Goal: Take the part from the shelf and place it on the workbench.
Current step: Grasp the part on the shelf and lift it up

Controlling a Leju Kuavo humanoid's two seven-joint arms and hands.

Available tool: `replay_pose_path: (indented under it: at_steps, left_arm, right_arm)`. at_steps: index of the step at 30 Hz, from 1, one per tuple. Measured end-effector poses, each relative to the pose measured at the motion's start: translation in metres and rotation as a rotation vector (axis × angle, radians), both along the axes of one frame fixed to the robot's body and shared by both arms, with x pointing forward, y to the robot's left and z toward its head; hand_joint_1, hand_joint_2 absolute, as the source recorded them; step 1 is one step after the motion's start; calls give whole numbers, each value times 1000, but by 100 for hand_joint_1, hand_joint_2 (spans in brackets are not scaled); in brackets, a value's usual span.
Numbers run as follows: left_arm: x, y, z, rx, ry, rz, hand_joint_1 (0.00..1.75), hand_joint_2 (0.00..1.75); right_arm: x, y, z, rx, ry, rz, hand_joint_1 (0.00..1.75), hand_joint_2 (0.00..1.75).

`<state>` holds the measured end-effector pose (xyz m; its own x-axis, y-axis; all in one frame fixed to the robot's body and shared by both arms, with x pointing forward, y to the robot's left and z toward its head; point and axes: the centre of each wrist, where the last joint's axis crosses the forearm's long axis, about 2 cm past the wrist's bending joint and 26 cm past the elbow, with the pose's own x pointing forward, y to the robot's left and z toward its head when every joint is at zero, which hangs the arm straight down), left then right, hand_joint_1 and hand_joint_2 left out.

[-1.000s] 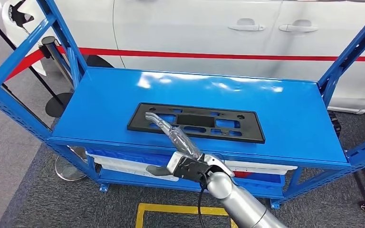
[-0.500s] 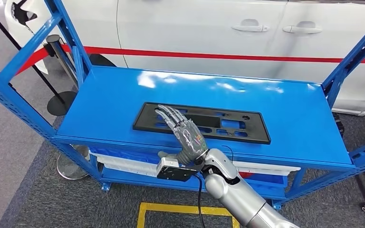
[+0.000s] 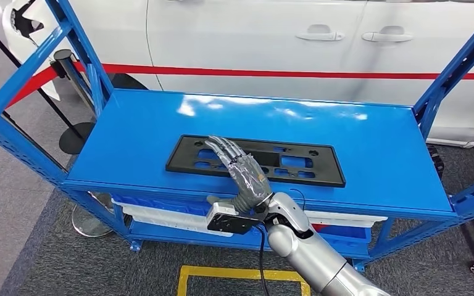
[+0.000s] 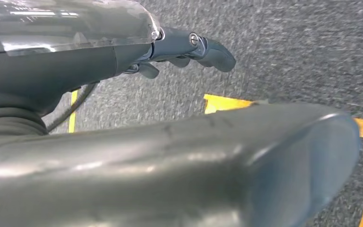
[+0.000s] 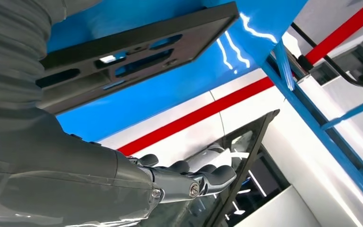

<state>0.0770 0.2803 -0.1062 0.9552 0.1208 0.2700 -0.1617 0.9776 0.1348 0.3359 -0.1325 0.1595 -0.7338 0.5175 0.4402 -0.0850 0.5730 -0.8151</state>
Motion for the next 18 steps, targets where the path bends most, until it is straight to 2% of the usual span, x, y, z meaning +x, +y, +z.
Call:
replay_pose_path:
  at_steps: [5, 11, 18]
  left_arm:
    - [0, 1, 0, 1, -1, 7, 0, 0]
    - [1, 2, 0, 4, -6, 13, 0, 0]
    - [1, 3, 0, 6, -11, 16, 0, 0]
  right_arm:
    - [10, -5, 2, -34, -10, -47, 0, 175]
    - [22, -18, -11, -110, 42, -121, 0, 175]
    - [38, -31, -15, -160, 60, -177, 0, 175]
